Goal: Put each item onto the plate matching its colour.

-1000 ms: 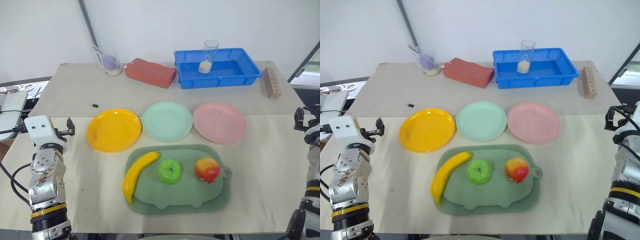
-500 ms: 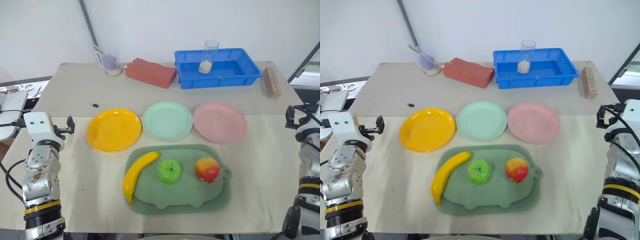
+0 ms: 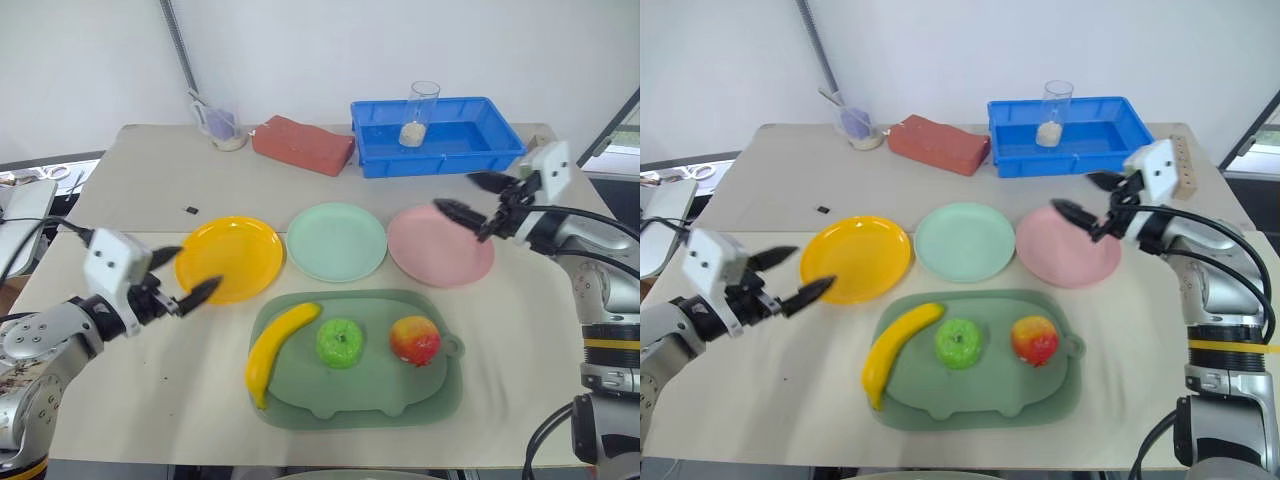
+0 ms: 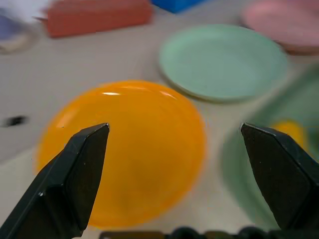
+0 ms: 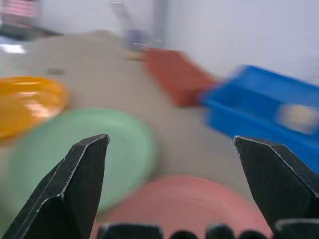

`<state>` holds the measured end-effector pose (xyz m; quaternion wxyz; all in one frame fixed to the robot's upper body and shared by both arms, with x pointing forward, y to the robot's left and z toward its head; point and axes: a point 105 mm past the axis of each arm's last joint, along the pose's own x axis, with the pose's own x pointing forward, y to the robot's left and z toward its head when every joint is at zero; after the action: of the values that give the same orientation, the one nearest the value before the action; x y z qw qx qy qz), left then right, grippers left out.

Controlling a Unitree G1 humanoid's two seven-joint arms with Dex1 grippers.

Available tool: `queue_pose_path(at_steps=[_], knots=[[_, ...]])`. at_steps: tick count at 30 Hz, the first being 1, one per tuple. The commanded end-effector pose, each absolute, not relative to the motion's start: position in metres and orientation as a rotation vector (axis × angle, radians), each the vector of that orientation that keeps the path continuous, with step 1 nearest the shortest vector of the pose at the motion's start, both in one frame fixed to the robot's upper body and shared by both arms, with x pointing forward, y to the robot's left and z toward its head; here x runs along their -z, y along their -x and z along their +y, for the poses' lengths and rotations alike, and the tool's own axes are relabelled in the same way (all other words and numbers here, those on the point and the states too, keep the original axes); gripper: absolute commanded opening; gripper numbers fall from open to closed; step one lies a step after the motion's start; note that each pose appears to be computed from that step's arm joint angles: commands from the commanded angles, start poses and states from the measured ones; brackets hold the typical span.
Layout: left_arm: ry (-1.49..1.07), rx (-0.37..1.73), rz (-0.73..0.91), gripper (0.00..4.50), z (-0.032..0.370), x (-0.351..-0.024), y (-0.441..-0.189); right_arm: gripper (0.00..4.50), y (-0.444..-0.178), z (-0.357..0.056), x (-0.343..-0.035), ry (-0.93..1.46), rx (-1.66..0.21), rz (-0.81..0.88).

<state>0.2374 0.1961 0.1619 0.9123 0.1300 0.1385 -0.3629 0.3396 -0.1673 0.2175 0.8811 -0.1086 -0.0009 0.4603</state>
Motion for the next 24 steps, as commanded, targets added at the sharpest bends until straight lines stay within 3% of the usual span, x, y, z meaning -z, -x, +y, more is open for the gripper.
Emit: queue_pose_path(at_steps=[1, 5, 9, 22, 24], knots=[[-0.274, 0.884, 0.370, 4.50, 0.175, -0.152, -0.226, 4.45, -0.303, -0.132, -0.236, 0.266, -1.236, 0.010], [-0.267, 0.918, 0.448, 4.50, 0.164, -0.132, -0.229, 4.45, -0.270, -0.105, -0.235, 0.304, -1.440, 0.053], [-0.267, 0.933, 0.461, 4.50, 0.152, -0.119, -0.237, 4.45, -0.251, -0.087, -0.240, 0.330, -1.528, 0.033], [-0.384, 0.911, 0.474, 4.50, 0.132, -0.096, -0.258, 4.45, -0.241, -0.066, -0.256, 0.306, -1.515, -0.036], [-0.392, 0.924, 0.484, 3.96, 0.130, -0.095, -0.256, 4.50, -0.239, -0.066, -0.255, 0.315, -1.515, -0.032]])
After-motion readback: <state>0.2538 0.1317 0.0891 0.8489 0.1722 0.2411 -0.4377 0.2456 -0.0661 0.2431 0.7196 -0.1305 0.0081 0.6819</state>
